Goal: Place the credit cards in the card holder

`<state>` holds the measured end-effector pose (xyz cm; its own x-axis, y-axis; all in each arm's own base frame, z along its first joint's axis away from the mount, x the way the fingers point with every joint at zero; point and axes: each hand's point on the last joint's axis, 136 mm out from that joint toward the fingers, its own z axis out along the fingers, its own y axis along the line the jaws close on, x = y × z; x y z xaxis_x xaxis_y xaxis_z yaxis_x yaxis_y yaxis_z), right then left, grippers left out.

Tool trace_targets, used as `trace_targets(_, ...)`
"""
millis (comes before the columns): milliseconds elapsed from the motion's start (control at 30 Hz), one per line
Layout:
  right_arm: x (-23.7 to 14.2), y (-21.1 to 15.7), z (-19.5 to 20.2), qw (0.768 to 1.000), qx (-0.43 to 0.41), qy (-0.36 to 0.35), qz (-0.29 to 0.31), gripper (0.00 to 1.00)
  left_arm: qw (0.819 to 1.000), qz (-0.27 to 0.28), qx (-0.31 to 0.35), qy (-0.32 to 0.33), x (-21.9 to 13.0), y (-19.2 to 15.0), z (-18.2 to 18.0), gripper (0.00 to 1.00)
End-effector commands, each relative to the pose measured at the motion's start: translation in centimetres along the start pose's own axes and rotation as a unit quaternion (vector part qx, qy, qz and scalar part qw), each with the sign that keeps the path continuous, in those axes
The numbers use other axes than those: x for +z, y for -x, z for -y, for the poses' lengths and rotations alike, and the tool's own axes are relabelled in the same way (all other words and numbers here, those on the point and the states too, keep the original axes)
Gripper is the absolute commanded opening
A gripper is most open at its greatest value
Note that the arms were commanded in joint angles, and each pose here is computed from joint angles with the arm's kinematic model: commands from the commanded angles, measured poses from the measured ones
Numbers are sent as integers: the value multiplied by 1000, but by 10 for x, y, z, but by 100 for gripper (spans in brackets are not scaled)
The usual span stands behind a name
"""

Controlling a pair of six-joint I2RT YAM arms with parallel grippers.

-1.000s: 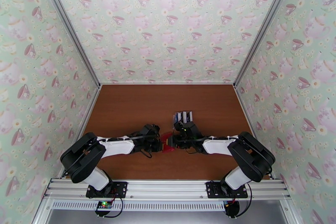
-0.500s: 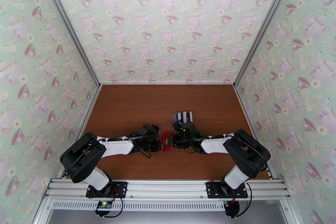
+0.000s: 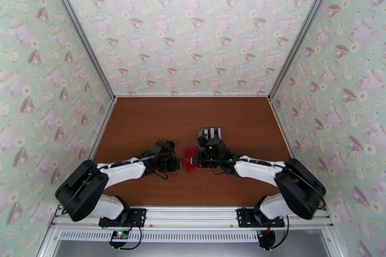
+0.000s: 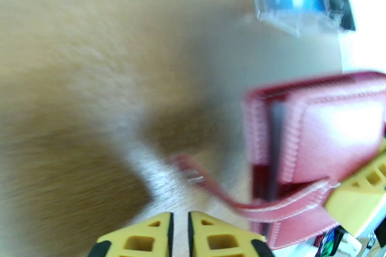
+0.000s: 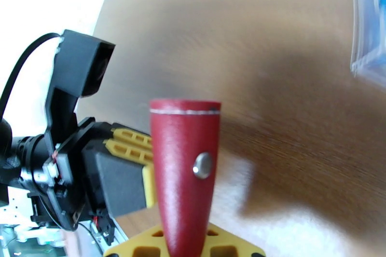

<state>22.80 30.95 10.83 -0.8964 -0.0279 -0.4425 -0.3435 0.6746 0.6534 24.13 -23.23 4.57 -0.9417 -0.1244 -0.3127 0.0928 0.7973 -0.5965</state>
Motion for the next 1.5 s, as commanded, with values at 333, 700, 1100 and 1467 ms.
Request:
trace_targets(333, -66, 9, 38, 927, -140, -347, 18, 0, 997, 61, 26, 28, -29, 28, -7, 74)
trace_targets(700, -62, 2, 41, 823, -240, -516, -3, 0, 998, 55, 21, 30, -22, 26, -17, 86)
trace_targets(1100, -8, -24, 28, 820, -262, -507, -38, 0, 998, 55, -1, 42, -28, 21, -36, 84)
trace_targets(1467, 22, -42, 22, 846, -255, -465, -61, 23, 998, 48, -17, 37, -29, 19, -43, 84)
